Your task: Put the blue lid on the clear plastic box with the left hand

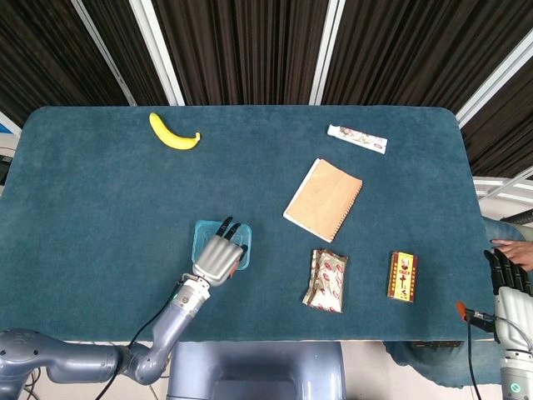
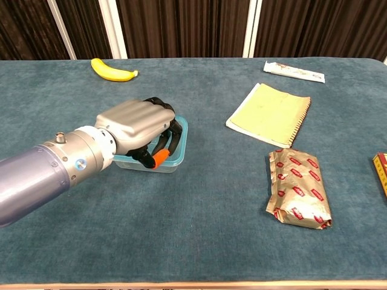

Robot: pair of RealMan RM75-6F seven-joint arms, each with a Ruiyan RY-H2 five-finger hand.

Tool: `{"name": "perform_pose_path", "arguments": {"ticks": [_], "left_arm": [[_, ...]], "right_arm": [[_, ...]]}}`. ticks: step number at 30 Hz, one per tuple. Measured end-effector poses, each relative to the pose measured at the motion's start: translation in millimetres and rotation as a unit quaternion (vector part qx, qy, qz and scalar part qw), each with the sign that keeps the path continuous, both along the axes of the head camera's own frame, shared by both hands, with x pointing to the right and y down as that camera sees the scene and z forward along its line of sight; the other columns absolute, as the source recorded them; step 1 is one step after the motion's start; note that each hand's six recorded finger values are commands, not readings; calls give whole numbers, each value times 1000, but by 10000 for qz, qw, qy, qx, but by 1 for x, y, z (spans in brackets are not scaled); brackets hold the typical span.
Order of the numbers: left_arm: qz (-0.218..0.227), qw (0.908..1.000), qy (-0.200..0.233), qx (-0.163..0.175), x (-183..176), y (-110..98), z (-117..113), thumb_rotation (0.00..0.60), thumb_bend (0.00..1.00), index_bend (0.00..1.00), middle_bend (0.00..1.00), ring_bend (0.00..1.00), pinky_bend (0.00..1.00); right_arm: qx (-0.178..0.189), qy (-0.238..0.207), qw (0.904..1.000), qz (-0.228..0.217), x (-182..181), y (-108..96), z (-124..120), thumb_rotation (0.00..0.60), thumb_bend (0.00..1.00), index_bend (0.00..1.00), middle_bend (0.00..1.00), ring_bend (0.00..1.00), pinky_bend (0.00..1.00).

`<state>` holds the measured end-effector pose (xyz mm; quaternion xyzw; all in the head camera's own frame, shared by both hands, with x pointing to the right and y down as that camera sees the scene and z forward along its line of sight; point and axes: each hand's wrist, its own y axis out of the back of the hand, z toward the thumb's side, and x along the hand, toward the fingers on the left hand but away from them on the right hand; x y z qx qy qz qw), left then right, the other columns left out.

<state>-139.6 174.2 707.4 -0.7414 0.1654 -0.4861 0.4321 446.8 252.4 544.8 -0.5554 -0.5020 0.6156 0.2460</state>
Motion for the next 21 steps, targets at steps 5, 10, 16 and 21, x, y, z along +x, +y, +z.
{"name": "perform_pose_path", "arguments": {"ticks": [5, 10, 16, 21], "left_arm": [[-46, 10000, 17, 28, -2, -2, -1, 600, 556, 689, 560, 89, 0], [-171, 9995, 147, 199, -3, -13, -11, 600, 555, 689, 560, 89, 0], [-389, 9972, 350, 531, -5, -36, -26, 600, 555, 689, 560, 89, 0], [-458, 9962, 465, 568, 1, -54, -31, 600, 555, 690, 559, 89, 0]], "right_arm": [[5, 2, 10000, -4, 0, 0, 0, 600, 268, 44, 0, 0, 0], [7, 7, 10000, -4, 0, 0, 0, 600, 268, 44, 0, 0, 0], [-4, 11, 10000, 10, 0, 0, 0, 600, 268, 44, 0, 0, 0], [-12, 17, 10000, 37, 1, 0, 1, 600, 268, 44, 0, 0, 0]]}}
